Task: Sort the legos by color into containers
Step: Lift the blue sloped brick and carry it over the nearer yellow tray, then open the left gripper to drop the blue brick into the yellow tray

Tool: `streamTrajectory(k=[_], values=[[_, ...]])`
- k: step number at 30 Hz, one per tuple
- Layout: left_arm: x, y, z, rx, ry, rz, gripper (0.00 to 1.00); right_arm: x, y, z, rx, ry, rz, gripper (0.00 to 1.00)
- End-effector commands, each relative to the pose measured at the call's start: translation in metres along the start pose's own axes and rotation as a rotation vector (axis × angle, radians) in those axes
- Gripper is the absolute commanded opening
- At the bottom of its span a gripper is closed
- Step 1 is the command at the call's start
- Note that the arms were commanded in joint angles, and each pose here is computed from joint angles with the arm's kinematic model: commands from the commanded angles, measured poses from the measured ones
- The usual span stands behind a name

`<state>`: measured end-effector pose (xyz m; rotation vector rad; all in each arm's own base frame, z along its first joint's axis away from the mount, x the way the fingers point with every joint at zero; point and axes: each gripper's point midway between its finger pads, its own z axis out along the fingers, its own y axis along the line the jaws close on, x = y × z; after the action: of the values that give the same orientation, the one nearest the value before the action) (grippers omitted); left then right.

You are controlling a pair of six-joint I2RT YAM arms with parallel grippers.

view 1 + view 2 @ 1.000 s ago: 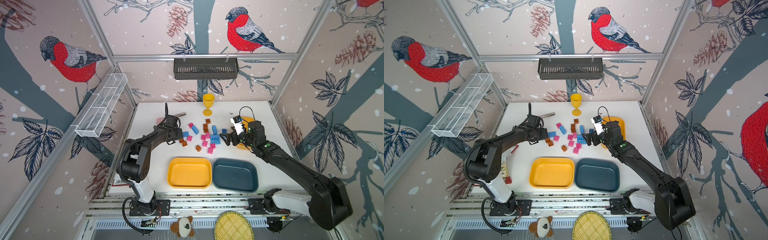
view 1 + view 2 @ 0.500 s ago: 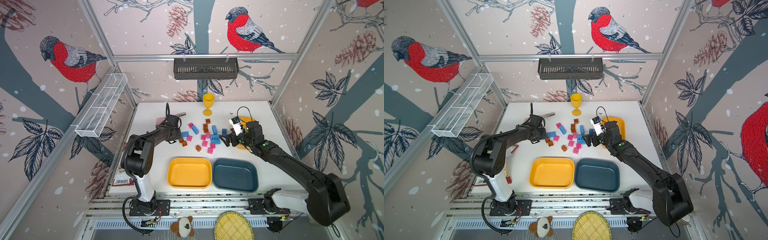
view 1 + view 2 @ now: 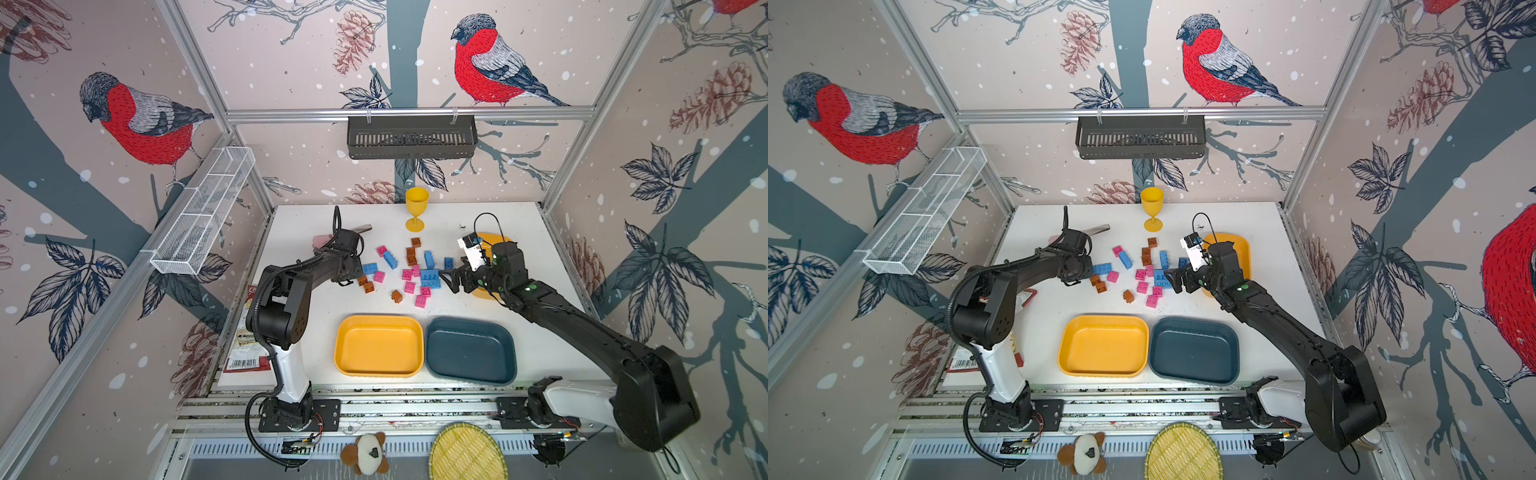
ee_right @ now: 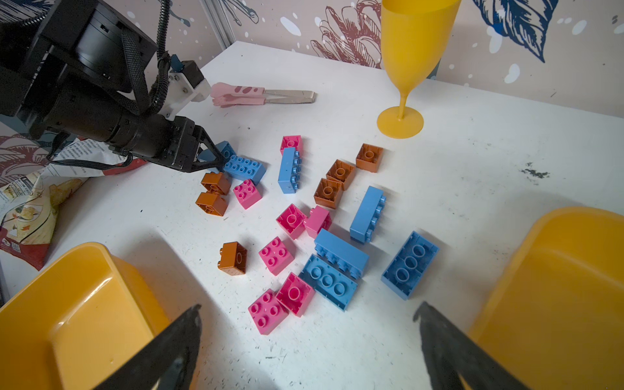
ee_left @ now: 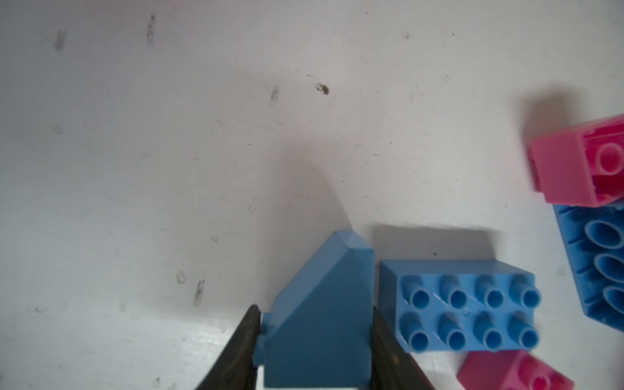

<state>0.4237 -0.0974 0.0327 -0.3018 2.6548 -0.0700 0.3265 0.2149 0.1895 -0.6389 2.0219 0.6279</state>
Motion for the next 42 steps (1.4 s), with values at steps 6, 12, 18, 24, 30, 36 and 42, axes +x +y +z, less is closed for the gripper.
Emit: streamTrajectory(k=[6,12,18,24,30,36,42], values=[[-0.004,0.004,-0.010,-0.021,0.001,0.009,0.38,-0.001,-0.002,0.000,0.009,0.000,-0.016,0.99],[-0.017,-0.004,-0.049,0.026,-0.028,0.027,0.39,-0.010,0.001,-0.001,-0.009,-0.024,-0.018,0.99],[-0.002,-0.024,-0.114,0.126,-0.025,0.077,0.40,-0.016,0.001,-0.001,-0.031,-0.037,-0.017,0.99],[0.054,-0.017,-0.162,0.154,0.045,0.078,0.40,-0.018,0.000,0.006,-0.056,-0.028,-0.015,0.99],[0.110,-0.015,-0.192,0.235,0.121,0.012,0.40,-0.018,0.007,0.007,-0.099,-0.022,-0.024,1.00],[0.169,-0.011,-0.189,0.260,0.244,-0.022,0.40,-0.013,0.024,0.002,-0.193,0.000,-0.039,0.99],[0.196,0.001,-0.181,0.200,0.299,-0.011,0.40,-0.009,0.038,-0.007,-0.258,-0.001,-0.039,0.99]])
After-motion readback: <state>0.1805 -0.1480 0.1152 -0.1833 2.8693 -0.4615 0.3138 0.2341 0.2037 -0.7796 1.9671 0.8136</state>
